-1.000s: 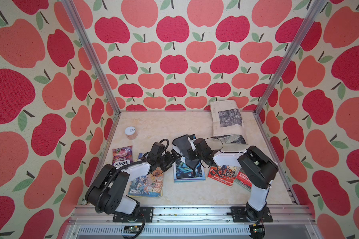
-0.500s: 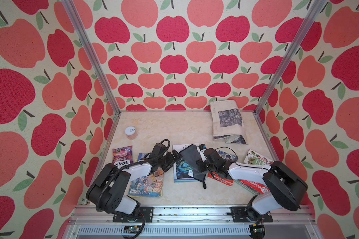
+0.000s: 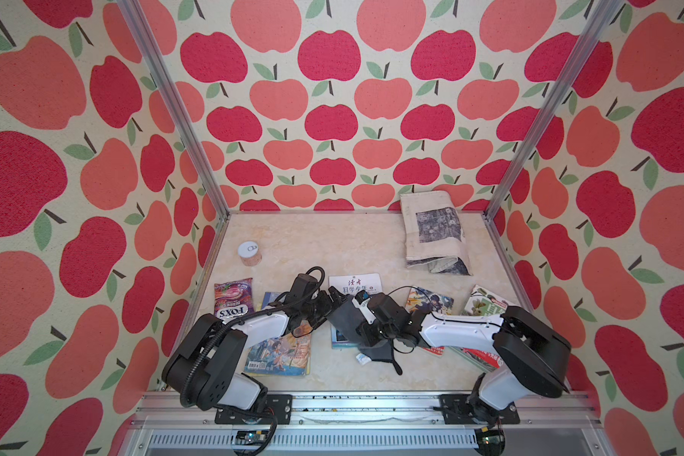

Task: Wipe the cover of the book
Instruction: Wipe the dirt from the cover of the book.

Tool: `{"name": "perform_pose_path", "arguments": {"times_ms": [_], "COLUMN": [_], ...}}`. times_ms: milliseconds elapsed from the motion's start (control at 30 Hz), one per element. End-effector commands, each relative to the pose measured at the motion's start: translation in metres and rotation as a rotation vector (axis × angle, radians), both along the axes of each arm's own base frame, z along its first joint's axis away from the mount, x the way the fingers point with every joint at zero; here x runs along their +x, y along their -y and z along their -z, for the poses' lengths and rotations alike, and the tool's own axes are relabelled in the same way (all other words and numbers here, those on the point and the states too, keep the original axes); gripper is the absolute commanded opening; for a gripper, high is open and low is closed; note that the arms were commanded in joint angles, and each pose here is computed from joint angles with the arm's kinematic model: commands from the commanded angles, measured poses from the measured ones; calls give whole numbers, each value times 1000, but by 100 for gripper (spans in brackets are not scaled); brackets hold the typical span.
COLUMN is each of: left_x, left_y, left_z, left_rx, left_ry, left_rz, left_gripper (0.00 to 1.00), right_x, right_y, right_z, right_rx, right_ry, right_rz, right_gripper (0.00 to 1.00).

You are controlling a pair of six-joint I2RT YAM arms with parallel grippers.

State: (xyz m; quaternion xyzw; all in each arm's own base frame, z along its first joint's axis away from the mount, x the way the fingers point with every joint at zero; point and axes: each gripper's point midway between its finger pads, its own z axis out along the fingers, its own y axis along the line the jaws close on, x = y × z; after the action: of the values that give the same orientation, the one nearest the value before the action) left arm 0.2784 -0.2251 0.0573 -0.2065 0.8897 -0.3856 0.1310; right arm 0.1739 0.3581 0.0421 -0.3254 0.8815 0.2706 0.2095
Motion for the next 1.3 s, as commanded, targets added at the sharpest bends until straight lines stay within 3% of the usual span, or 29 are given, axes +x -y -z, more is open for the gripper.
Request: {"name": "perform_pose_path", "arguments": {"times_ms": [0,133,500,667,900,1267], "left_x": [-4,-4,0,4,7,3], "left_y": [-6,-8,-8,-12,-11,2], "left_z": [-3,-7,-5,-7,-13,2], "left_rx": [11,11,2,-22,-26,-71], "left_ry": [1,1,-8,-15,-28,-98], "left_rz": [-22,-23,-26,-33,-18,44], "left_gripper": [99,99,99,99,99,99], "right_x": [-5,-1,-8,-19,-27,-36], "right_y": [-40,-39,64,90,65,-43], "right_z": [-11,-11,-7,-19,-19,-30], "right_rx": [78,49,-57,-59,-18,71], "right_ry": [-32,-31,-21,-9,-16,-55], "right_rz": [-48,-30,111,139,87,-118], "right_gripper": [0,0,0,0,0,0]}}
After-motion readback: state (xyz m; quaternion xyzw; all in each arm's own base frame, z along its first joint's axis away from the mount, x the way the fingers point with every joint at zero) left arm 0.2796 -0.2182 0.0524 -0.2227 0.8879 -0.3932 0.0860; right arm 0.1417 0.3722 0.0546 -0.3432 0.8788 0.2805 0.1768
